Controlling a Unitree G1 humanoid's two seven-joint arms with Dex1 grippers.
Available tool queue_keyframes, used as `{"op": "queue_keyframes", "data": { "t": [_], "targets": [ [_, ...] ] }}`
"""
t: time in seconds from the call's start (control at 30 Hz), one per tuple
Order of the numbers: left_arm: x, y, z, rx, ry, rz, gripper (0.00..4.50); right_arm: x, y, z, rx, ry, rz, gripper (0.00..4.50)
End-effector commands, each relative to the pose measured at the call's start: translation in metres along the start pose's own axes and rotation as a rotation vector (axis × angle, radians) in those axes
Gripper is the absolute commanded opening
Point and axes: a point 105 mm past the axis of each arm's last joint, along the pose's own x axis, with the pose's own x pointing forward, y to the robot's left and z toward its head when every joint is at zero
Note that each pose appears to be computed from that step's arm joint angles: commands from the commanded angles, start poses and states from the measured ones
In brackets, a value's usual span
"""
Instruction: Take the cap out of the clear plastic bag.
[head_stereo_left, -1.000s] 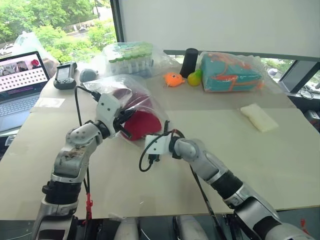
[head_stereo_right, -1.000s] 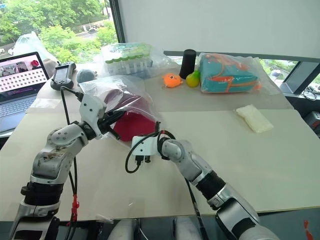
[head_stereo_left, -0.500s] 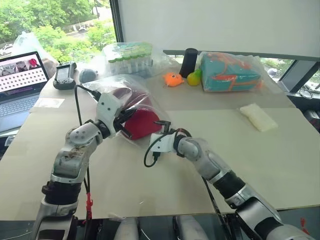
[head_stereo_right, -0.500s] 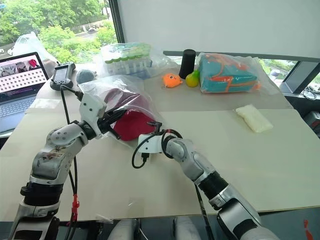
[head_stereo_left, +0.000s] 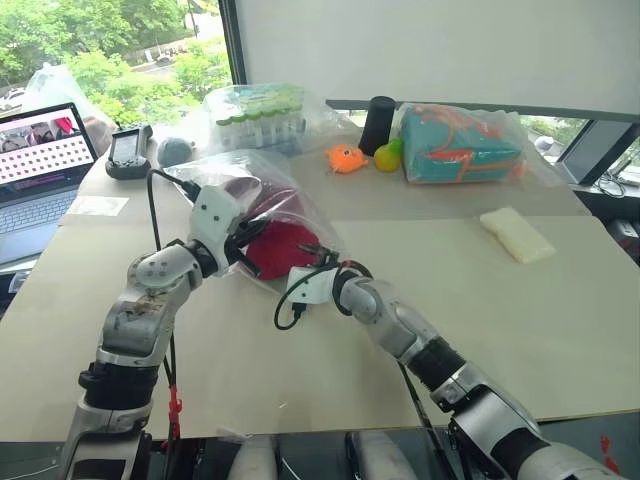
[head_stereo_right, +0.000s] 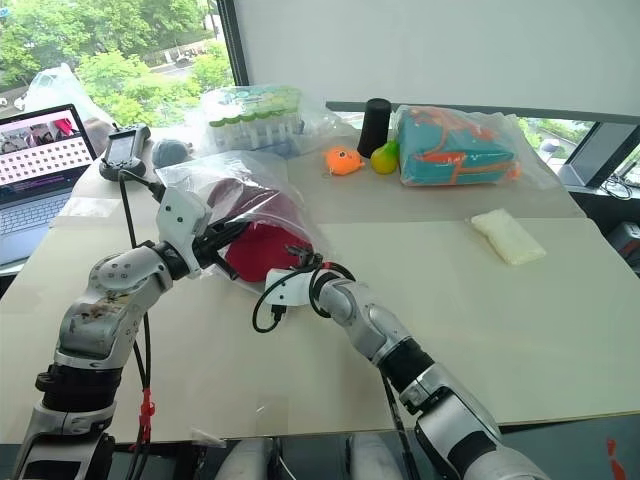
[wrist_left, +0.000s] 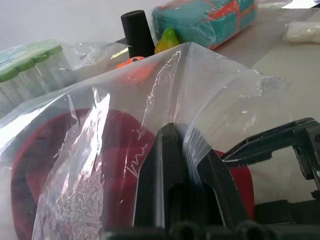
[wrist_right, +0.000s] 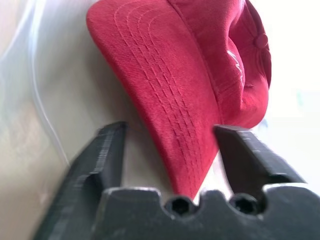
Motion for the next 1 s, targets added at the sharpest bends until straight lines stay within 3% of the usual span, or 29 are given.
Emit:
{"op": "queue_keyframes", "data": {
  "t": [0.03,0.2,0.47,0.7,0.9,1.0],
  "targets": [
    [-0.004,0.001,0.016,0.033,-0.048,0.005,0.0,-0.002,-0.006,0.01,0.031,-0.05,-0.019,1.55],
    [-0.003,0.0,0.015,0.031,-0.049,0.005,0.0,-0.002,-0.006,0.011,0.025,-0.05,-0.018,0.01],
    [-0.003,-0.001,0.014,0.036,-0.046,0.003,0.0,-0.012,-0.017,0.017,0.107,-0.087,-0.037,0.01],
    [-0.003,-0.004,0.01,0.06,-0.036,-0.005,0.0,-0.064,-0.04,0.015,0.202,-0.093,-0.075,0.01],
    [-0.002,-0.001,0.011,0.063,-0.041,-0.003,0.0,-0.103,-0.057,0.029,0.446,-0.136,-0.075,0.01],
    [-0.001,0.0,0.01,0.068,-0.039,-0.007,0.0,-0.123,-0.059,0.036,0.595,-0.171,0.009,0.01]
  ]
}}
